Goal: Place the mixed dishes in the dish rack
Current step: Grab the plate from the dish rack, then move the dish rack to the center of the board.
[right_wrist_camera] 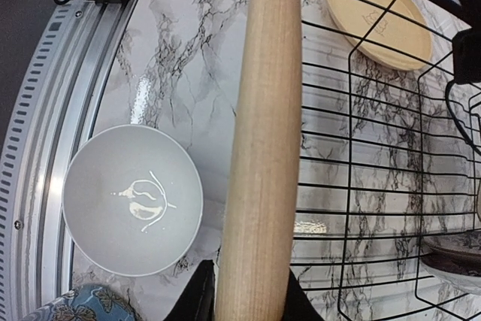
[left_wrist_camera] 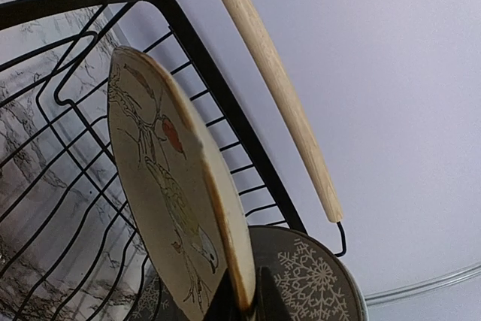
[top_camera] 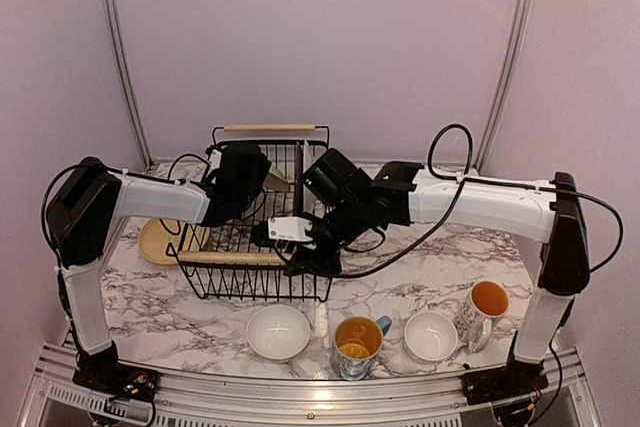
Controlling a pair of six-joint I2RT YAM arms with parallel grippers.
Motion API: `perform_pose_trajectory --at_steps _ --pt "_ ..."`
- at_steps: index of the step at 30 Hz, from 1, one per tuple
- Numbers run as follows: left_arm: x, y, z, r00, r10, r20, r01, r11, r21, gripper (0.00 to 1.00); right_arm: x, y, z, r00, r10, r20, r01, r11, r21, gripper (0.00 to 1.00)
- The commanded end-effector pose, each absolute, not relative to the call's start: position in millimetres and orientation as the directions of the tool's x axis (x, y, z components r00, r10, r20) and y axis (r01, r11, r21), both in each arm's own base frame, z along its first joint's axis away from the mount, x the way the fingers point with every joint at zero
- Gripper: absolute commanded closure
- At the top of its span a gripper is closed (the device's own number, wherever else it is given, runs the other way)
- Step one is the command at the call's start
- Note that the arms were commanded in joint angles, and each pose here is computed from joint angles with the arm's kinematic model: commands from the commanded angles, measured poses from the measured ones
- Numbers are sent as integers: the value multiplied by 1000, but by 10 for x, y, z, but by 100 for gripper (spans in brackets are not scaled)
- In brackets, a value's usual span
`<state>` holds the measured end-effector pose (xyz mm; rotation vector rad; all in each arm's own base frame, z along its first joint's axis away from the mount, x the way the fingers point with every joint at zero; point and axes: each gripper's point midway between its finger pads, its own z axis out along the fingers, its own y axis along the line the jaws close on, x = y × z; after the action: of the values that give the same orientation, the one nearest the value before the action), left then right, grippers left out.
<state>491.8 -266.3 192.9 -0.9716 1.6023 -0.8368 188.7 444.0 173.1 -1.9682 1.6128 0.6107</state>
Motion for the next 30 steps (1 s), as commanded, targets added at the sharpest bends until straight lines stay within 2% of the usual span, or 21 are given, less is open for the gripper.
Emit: perform_pose_trajectory --at_steps 1,11,16,23,27,30 --pt "4853 -2529 2165 -111 -897 -427 -136 440 -888 100 1443 4257 1176 201 -825 -528 -961 -269 55 78" --pt "4745 -2647 2466 -274 -764 -584 72 590 -805 100 1623 4151 1287 168 -818 -550 -966 -247 73 78" --pt "4799 -2742 2517 -368 -694 -619 199 592 -781 100 1647 4009 1203 189 -843 -503 -966 -252 60 78" --pt "4836 -3115 2640 -443 -510 -738 425 605 -673 100 1827 3844 1169 182 -875 -449 -976 -215 23 77" --pt "4838 -3159 2656 -430 -466 -773 465 619 -633 100 1869 3758 1193 162 -880 -447 -980 -197 32 77" --pt "4832 -3182 2664 -449 -492 -746 473 577 -666 100 1831 3716 1191 151 -881 -448 -980 -193 48 75"
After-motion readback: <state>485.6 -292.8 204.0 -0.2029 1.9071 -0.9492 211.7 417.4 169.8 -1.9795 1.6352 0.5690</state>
